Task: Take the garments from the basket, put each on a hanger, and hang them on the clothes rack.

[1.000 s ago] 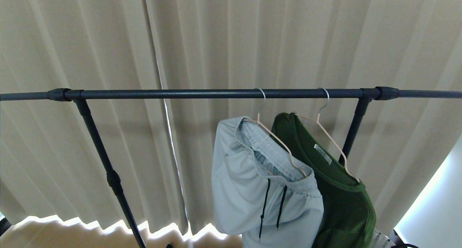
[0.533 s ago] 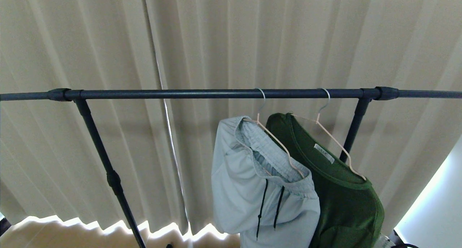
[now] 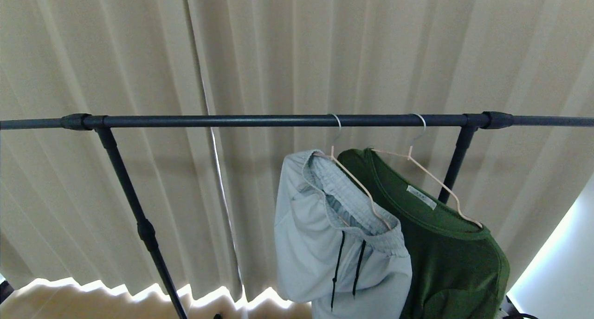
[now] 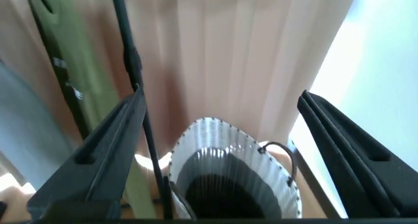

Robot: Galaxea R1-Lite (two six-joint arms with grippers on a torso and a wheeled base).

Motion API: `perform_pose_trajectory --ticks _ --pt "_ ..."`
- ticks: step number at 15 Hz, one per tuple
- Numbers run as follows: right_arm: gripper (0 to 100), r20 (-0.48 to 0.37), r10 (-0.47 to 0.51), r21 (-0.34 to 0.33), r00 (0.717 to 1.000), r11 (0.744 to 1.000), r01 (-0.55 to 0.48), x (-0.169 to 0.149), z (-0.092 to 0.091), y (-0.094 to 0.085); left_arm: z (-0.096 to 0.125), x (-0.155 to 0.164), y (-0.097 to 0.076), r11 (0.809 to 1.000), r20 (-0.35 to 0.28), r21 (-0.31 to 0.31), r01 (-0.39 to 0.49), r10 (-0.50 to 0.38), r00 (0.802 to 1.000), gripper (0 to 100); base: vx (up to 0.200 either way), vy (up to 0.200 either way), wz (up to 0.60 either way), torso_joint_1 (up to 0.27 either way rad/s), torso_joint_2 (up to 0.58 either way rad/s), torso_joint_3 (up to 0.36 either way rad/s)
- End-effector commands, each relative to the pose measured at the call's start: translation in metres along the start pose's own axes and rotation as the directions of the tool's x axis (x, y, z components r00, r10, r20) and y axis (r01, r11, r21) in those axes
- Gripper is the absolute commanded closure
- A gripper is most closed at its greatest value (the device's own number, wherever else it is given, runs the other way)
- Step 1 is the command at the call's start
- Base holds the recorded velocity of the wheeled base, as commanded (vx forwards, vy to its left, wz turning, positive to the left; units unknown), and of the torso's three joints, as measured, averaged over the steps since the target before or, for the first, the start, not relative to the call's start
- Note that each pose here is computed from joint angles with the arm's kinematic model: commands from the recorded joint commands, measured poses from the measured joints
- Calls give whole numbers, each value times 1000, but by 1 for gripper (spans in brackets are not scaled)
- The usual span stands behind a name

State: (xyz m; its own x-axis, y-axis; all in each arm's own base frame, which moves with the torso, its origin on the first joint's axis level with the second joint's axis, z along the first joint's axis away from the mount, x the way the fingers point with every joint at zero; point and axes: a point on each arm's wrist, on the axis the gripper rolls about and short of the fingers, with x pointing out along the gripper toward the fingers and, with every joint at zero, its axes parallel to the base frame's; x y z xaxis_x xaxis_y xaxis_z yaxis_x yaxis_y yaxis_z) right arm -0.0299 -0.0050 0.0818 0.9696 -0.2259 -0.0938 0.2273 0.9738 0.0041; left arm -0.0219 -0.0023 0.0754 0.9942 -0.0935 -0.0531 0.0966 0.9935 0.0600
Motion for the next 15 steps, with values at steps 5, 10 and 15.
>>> perform_pose_trajectory --ticks 5,10,15 --pt "0 41 173 -3 984 985 -173 3 -4 4 0 -2 1 999 31 -31 -32 33 999 0 0 0 0 0 0 0" --pt "0 41 186 -7 982 983 -186 3 -4 5 0 -2 1 999 33 -27 -30 31 999 0 0 0 0 0 0 0" --pt "0 41 186 -7 982 983 -186 3 -4 5 0 -2 1 999 33 -29 -30 31 999 0 0 0 0 0 0 0"
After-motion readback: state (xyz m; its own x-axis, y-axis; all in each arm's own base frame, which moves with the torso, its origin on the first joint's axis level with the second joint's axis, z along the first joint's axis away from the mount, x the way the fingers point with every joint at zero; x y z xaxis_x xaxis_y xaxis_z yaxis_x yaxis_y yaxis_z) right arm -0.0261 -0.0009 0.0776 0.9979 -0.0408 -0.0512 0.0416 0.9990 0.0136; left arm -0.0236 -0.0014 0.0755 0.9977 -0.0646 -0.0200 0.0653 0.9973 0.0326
